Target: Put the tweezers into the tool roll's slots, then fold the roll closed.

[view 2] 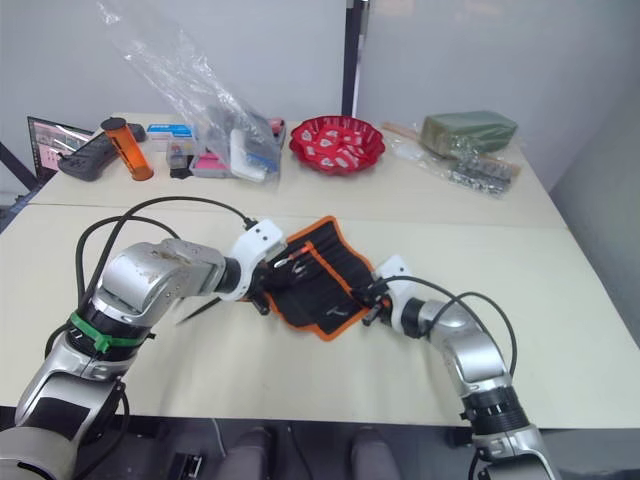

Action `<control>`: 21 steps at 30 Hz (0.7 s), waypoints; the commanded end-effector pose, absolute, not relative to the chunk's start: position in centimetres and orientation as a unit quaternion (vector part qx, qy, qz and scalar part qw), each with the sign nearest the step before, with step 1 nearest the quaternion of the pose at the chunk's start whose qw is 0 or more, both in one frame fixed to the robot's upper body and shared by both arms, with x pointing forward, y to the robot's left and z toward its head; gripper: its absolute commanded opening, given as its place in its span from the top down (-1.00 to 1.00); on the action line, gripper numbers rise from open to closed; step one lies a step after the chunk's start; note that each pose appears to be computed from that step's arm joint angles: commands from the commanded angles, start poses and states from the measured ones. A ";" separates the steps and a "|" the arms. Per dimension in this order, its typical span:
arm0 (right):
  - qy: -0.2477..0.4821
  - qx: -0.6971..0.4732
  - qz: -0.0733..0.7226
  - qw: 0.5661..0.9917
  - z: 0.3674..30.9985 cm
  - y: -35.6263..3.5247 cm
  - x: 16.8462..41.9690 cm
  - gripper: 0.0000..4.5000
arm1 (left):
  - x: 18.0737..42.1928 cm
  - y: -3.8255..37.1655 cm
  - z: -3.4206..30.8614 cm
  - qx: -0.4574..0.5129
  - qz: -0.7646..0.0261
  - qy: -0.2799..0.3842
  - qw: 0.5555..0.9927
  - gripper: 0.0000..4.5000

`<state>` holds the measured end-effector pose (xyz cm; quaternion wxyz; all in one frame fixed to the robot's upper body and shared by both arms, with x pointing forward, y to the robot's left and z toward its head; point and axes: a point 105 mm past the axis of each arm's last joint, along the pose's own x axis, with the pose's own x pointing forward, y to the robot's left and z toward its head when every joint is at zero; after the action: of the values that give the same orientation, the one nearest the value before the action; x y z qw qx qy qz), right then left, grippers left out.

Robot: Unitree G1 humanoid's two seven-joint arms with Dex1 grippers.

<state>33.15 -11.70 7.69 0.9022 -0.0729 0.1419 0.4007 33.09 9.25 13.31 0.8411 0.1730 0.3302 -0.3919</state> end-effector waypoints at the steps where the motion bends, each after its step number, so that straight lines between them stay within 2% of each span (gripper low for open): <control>1: 0.232 -0.070 0.360 0.901 3.4 -13.5 32.5 1.00 | 32.3 8.2 13.9 0.177 -0.414 0.324 0.832 0.98; 8: 0.230 -0.070 0.360 0.901 3.5 -13.4 32.6 1.00 | 32.3 7.7 13.8 0.170 -0.418 0.327 0.831 0.98; 21: 0.229 -0.068 0.357 0.903 3.4 -13.5 32.4 1.00 | 34.2 7.6 14.0 0.172 -0.397 0.313 0.846 0.98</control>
<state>33.21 -11.66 7.58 0.9025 -0.0714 0.1435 0.3997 33.66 8.02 12.83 0.8385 0.1608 0.3403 -0.3939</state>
